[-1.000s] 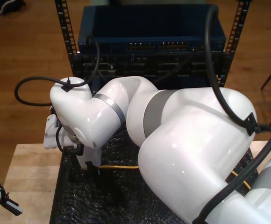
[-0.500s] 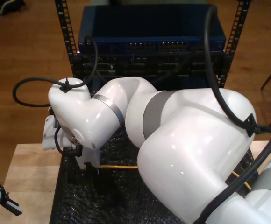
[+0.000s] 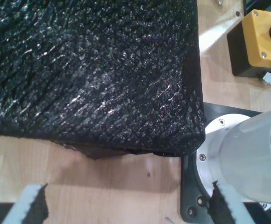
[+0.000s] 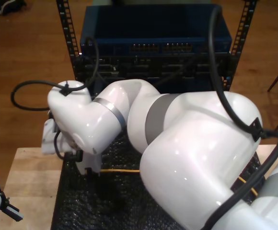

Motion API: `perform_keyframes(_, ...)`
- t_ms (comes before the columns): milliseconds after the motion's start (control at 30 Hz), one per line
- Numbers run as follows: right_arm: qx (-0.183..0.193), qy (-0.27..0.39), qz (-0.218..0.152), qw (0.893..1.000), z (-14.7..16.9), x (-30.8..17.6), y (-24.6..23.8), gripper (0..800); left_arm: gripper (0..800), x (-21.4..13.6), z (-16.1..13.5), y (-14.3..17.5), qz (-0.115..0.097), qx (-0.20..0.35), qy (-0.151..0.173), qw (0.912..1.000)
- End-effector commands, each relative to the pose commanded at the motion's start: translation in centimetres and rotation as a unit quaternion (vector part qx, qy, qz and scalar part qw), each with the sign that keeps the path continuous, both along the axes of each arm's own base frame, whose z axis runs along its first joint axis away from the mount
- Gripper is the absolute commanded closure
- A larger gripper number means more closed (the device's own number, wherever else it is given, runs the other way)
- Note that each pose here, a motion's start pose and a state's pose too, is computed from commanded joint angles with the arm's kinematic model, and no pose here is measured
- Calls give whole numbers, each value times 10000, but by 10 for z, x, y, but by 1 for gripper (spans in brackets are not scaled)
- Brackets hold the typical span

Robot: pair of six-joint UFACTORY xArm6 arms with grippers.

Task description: Grab the cable and plug it in

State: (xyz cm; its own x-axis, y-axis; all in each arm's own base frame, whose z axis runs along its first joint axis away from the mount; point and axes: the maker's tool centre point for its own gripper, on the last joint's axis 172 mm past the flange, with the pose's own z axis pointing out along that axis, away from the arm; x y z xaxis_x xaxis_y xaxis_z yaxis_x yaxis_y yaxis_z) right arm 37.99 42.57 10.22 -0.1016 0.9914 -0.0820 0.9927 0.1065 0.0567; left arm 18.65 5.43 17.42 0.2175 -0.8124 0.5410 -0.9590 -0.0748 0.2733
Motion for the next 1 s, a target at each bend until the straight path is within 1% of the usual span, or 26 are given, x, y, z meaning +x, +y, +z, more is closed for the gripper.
perform_keyframes(100,-4,-5,4,10000,0,0,0,736,0,0,0,0,-2,-6,5,10000)
perform_keyframes(300,-17,7,27,10000,-1,0,-1,791,0,0,0,0,-2,-6,5,10000)
perform_keyframes(400,-15,13,46,10000,-1,-1,-1,794,0,0,0,0,-2,-6,5,10000)
perform_keyframes(533,-15,24,186,9998,0,0,-1,796,0,-1,1,-1,-14,-19,8,10000)
perform_keyframes(733,91,-8,482,9988,19,6,-3,796,0,-1,2,-2,-22,-38,21,10000)
perform_keyframes(900,149,-35,388,9991,30,27,-25,796,0,1,4,-1,-30,-26,3,10000)
perform_keyframes(1000,130,27,389,9992,29,31,-39,796,0,2,4,-3,-15,-77,-2,10000)
